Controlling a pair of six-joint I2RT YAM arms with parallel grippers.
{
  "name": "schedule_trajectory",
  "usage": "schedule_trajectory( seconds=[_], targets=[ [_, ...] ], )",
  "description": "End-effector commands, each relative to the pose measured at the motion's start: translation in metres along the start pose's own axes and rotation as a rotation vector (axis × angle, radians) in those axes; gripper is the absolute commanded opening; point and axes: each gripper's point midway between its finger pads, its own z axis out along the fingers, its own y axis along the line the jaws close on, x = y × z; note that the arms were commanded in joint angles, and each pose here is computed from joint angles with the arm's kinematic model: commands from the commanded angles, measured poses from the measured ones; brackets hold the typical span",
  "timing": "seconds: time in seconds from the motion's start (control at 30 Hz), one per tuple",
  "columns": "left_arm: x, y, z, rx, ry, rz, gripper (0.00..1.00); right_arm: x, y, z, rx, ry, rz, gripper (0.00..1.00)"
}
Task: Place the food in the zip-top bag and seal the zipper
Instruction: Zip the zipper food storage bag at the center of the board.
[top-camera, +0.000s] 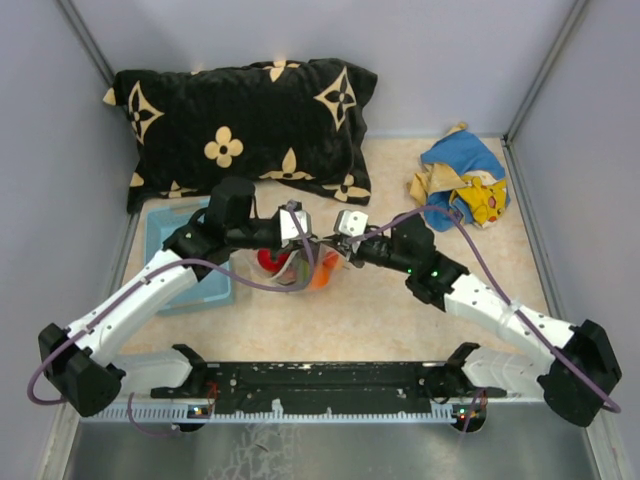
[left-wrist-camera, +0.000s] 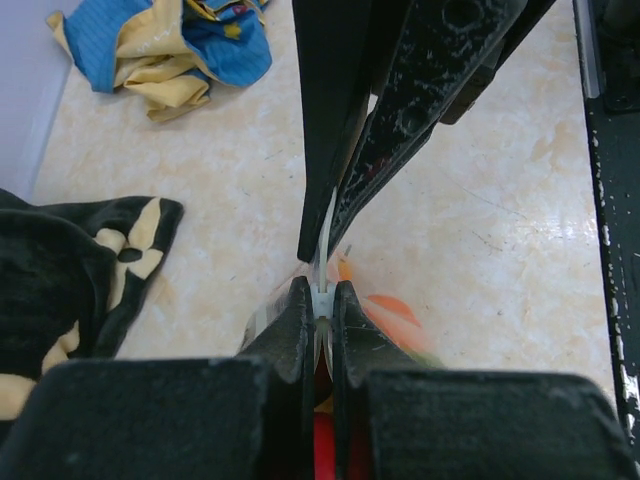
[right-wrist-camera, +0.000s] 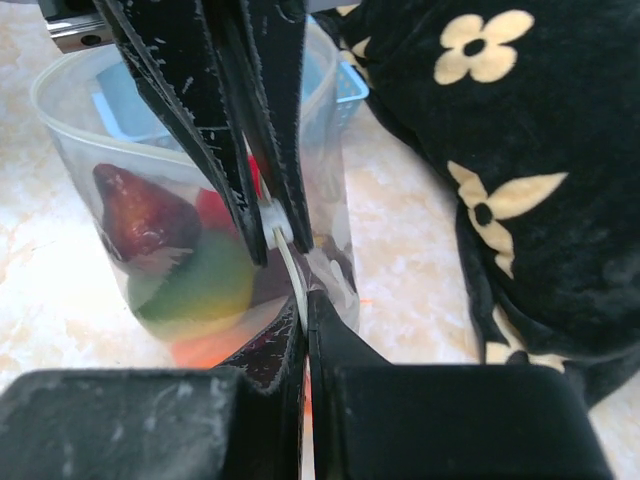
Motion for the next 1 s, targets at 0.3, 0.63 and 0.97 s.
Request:
schedule_trajectory(
  seconds=[0.3, 0.63, 0.97],
  targets=[
    [0.000, 0.011, -0.015, -0.104, 0.023, 0.006, 0.04, -0.012, -0.033, -0.035, 0.218, -0.002, 0.030, 0.00],
    [-0.008, 0.001, -0.008, -0.031, -0.022, -0.014, 0.04, -0.034, -0.002, -0.023, -0.006, -0.081, -0.022, 0.42],
    [-0.011, -0.005, -0.003, 0.012, -0.041, -0.032, 0.05, -0.055, -0.006, -0.004, -0.062, -0.143, -0.045, 0.42]
  ],
)
